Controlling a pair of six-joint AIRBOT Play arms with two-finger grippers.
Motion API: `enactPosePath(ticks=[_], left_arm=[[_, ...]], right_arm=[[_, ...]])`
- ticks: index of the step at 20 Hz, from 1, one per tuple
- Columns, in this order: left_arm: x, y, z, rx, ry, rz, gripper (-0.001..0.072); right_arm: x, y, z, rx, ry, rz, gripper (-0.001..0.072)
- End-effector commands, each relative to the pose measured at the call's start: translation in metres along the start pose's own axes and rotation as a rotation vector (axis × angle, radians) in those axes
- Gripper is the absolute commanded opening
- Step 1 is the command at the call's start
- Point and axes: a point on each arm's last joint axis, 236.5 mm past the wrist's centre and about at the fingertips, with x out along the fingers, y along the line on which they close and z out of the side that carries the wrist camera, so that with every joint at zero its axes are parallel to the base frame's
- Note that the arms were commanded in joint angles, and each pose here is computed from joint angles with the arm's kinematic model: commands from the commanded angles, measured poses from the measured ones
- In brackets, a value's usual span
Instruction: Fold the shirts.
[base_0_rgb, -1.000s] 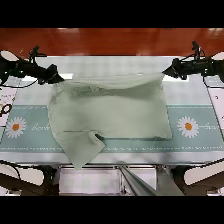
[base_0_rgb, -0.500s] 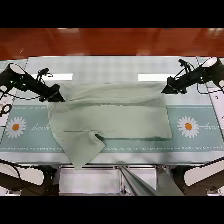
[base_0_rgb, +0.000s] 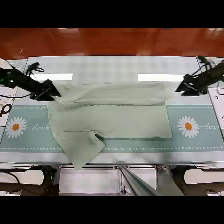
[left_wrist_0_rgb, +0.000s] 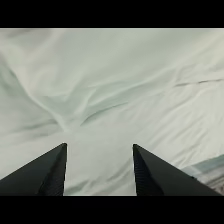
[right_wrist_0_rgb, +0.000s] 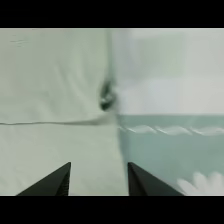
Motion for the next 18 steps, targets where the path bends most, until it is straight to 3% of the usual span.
enactPosePath(ticks=[1,5,9,13,18], left_arm=[[-0.049,0.011,0.002,-0.015,-0.236,0.061,0.0506],[-0.009,0.065,-0.101,-0.364,-0.168,0.021,0.0505],[0.041,0.083,-0.173,-0.561,-0.072,-0.053,0.0506],[0.059,0.098,-0.215,-0.581,0.053,0.044,0.0506],[0.073,0.076,-0.212,-0.48,0.088,0.037,0.0506]], right_arm=[[-0.054,-0.048,-0.017,0.115,-0.178,-0.109,0.0408],[-0.037,-0.054,-0.054,0.256,-0.366,0.048,0.0407],[-0.019,-0.023,-0.085,0.271,-0.417,0.231,0.0407],[0.005,-0.014,-0.111,0.247,-0.324,0.269,0.0407],[0.008,-0.014,-0.112,0.247,-0.321,0.271,0.0407]])
